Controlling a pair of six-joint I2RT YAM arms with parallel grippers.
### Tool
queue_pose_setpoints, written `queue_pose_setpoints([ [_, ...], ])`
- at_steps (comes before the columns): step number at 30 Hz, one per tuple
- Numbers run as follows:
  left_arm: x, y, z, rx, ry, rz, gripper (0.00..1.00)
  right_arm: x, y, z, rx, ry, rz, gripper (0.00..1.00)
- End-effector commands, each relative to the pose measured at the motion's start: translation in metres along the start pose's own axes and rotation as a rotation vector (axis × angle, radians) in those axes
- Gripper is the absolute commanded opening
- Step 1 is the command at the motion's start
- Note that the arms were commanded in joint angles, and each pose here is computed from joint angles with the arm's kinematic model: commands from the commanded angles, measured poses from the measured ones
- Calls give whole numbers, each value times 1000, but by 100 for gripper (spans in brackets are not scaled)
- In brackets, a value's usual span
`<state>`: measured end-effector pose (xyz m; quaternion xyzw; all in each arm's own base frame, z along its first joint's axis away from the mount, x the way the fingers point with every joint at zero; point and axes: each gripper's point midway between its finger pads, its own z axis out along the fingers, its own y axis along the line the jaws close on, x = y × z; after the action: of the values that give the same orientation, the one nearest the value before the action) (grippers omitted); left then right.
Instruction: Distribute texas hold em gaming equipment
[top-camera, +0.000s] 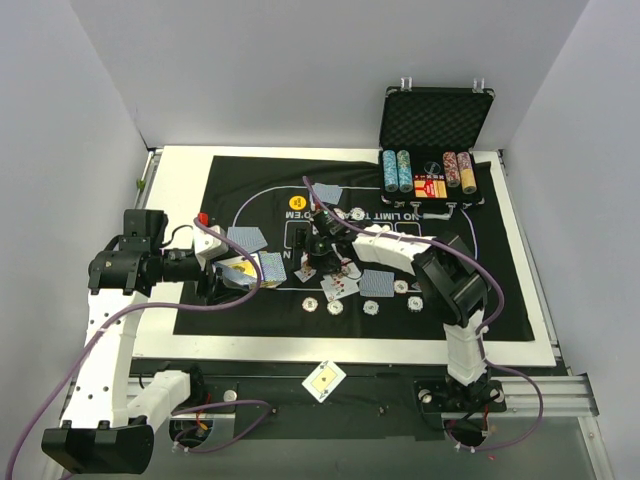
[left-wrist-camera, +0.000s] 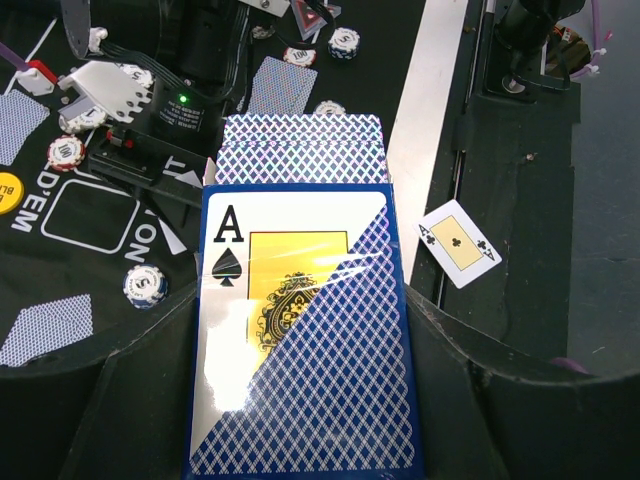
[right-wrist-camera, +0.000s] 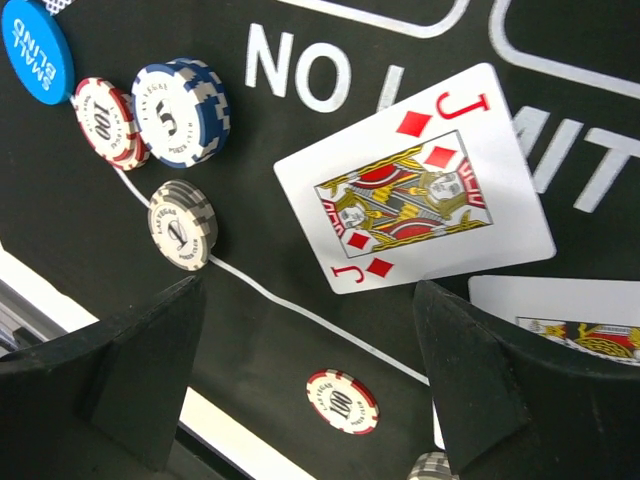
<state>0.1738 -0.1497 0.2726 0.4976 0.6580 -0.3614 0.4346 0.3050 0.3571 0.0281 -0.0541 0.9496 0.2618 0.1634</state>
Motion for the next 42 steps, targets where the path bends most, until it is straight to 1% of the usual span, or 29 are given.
queue_pose_setpoints([
  [1,-21,-3,-5,2,-47,72,6,22,3,5,-2,44,17,80],
  [13,-20,-1,-5,-5,-36,75,6,0,-15,18,30,25,57,80],
  [20,-20,2,-5,-6,-33,73,6,-17,-15,30,23,5,64,80],
  [26,-19,4,-4,-4,-32,70,6,-48,-6,31,-2,-46,71,80],
  [30,-19,4,-4,-5,-30,69,6,-66,-10,32,4,-69,84,79],
  [36,-18,6,-3,-5,-28,66,6,-88,-24,21,18,-107,105,79],
  [37,-20,5,-4,-6,-31,70,6,-94,-20,10,8,-128,99,79],
  [40,-21,5,-4,-8,-31,72,6,-92,-28,-11,28,-153,81,80],
  [42,-21,5,-4,-8,-33,74,6,-90,-39,-22,57,-170,75,80],
])
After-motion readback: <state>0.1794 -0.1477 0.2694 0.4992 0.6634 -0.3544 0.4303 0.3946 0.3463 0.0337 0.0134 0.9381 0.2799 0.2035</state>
